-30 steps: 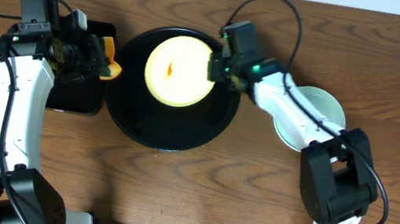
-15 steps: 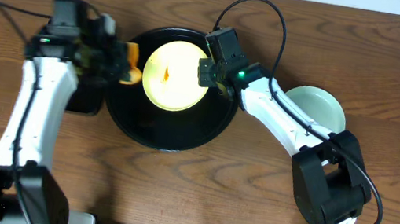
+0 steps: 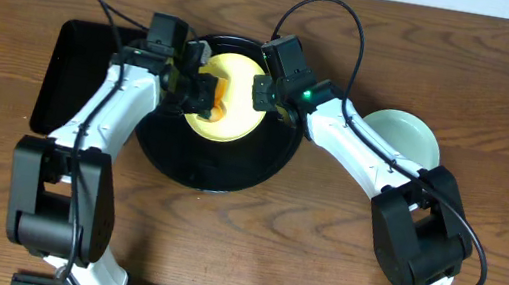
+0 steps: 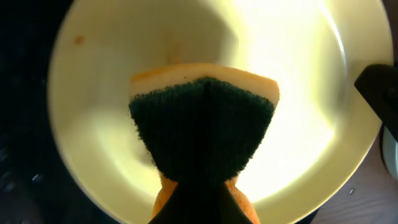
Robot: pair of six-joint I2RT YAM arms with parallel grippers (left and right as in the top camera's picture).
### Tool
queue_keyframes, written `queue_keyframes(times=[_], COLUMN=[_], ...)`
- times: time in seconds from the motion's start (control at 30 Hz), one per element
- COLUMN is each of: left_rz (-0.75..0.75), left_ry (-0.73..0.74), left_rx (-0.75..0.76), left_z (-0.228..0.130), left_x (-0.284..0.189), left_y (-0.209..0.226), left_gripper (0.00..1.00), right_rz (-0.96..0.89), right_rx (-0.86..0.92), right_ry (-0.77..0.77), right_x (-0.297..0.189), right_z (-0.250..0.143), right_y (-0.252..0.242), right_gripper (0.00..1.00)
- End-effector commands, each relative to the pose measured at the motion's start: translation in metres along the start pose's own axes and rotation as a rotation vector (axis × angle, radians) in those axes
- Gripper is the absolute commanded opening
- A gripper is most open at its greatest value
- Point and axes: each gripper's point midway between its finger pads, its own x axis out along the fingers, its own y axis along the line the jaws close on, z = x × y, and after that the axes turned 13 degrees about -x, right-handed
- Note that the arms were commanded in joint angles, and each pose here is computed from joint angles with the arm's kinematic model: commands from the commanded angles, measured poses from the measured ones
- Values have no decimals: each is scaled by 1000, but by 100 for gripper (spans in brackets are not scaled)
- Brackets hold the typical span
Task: Clean dirty plates on tray and stack at the side
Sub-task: 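Scrub the yellow plate with the sponge in the left gripper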
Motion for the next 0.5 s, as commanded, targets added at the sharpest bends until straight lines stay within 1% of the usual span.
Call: queue_keyframes(times=[0.0, 0.1, 0.23, 0.47], left_rz=[-4, -12, 0, 14], left_ry=[-30, -52, -76, -43], left_rx=[71, 109, 119, 116], left_z=[6, 11, 20, 17], left_x=[1, 2, 11, 32], left_y=[-5, -7, -4, 6], left_gripper=[8, 8, 8, 8], right_rz=[-10, -11, -9, -9], right_rx=[14, 12, 9, 8], right_ry=[13, 20, 23, 27], right_x=[4, 4, 4, 4], right_z=[-4, -6, -7, -8], right_y=[0, 0, 3, 3], right_gripper=[1, 1, 1, 1])
